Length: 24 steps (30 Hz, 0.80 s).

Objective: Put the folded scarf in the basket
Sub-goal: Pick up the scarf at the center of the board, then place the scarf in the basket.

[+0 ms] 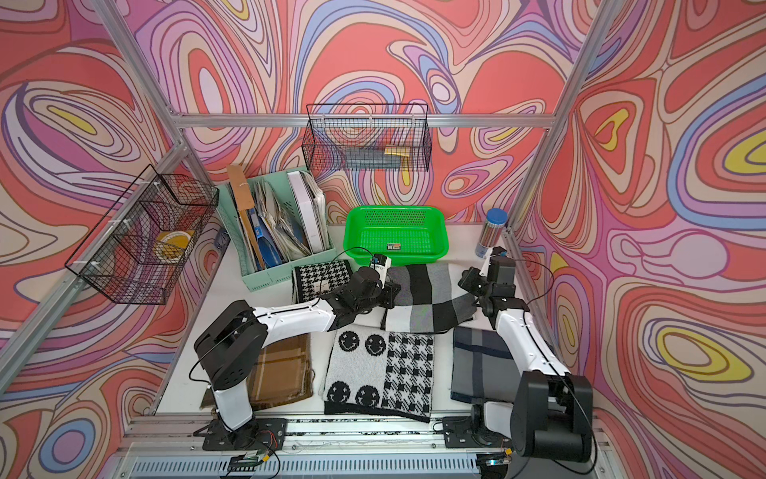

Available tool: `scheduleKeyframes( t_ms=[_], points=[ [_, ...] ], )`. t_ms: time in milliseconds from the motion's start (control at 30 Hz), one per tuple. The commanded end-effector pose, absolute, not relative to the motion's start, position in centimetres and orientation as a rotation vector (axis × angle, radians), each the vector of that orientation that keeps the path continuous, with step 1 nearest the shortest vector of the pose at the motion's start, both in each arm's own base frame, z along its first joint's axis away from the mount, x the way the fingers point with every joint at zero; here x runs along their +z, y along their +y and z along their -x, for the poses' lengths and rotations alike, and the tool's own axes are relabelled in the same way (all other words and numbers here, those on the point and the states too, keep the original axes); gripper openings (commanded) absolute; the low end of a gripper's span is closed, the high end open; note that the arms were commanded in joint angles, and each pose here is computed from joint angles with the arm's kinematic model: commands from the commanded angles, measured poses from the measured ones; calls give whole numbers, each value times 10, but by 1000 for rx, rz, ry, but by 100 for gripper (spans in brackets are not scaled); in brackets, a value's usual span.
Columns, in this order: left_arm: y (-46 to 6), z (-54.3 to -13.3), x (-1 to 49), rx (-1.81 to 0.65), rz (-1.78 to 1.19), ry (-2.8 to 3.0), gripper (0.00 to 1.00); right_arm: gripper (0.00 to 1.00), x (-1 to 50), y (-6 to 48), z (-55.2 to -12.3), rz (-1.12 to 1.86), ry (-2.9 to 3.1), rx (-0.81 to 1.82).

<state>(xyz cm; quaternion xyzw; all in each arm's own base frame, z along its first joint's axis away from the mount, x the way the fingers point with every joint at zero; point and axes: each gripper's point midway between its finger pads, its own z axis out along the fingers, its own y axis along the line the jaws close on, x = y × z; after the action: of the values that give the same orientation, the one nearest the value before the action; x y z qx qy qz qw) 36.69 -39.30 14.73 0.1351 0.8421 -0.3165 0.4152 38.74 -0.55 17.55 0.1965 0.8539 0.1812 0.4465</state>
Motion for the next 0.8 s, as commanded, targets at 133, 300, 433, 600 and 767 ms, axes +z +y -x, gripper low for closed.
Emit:
scheduleKeyframes(
  t_ms=[133, 300, 433, 600, 767],
  points=[
    [-380, -371, 224, -757, -355, 1890, 0, 0, 243, -5, -402, -411, 1947, 469],
    [-376, -375, 243, -727, -357, 1845, 0, 0, 256, 4, -417, -374, 1928, 539],
    [-366, -389, 244, -696, -337, 1854, 0, 0, 260, 9, -435, -353, 1928, 578],
    [-349, -415, 246, -685, -301, 1863, 0, 0, 268, 23, -461, -297, 1925, 608],
    [-340, -439, 252, -648, -310, 1864, 0, 0, 273, 52, -494, -221, 1929, 625]
  ],
)
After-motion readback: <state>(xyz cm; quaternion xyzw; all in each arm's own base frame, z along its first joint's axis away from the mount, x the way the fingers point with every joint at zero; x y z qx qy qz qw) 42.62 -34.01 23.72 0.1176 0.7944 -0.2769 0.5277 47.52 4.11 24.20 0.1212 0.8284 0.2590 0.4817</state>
